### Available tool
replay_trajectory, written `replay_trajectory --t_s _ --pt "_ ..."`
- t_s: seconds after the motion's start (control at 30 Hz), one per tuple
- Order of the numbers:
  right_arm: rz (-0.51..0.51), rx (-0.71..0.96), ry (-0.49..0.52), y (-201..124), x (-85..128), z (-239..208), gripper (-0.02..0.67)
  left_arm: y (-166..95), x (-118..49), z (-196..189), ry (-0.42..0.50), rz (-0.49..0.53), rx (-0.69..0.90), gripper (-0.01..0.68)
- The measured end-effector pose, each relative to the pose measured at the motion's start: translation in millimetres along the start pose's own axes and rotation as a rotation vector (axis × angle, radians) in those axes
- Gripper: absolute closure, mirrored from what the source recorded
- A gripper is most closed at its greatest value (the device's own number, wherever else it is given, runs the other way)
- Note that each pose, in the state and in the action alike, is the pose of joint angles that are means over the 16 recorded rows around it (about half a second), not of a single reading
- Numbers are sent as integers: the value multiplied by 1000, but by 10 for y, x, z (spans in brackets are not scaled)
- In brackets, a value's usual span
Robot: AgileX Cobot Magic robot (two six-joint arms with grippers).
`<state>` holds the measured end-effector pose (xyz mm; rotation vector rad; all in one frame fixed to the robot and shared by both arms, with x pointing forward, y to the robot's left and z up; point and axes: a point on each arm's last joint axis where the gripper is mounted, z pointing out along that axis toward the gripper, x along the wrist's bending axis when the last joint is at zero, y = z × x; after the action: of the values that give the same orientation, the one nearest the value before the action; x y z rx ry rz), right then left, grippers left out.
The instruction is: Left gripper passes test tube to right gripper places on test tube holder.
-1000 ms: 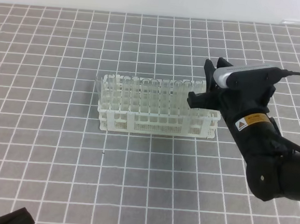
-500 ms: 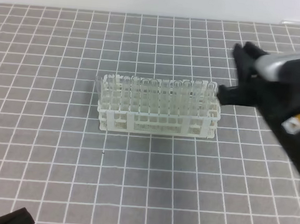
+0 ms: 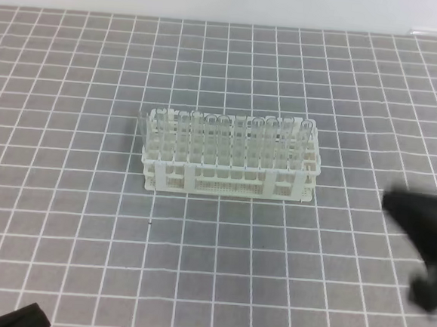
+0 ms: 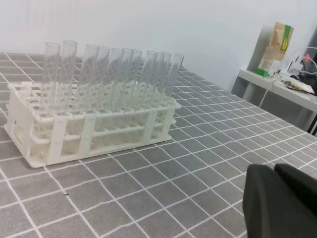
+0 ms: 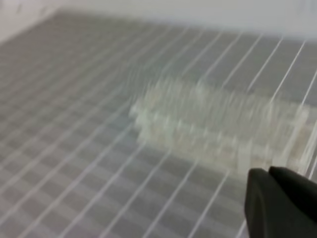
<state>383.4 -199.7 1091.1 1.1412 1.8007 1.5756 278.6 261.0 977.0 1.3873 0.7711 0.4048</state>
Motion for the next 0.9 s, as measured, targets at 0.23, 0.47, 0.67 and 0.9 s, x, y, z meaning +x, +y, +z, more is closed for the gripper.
replay_trajectory --t_s 0.23,0.47,0.67,0.9 --pt "-3 182 67 -144 67 -273 662 1 -1 1 0 0 2 674" --pt "8 187 30 -243 -2 -403 662 1 -1 2 0 0 4 674" --pt "34 103 -94 -455 -169 -617 662 4 -1 2 0 0 4 674" --pt "37 -46 -277 -851 -307 -913 662 8 -2 3 1 0 7 674"
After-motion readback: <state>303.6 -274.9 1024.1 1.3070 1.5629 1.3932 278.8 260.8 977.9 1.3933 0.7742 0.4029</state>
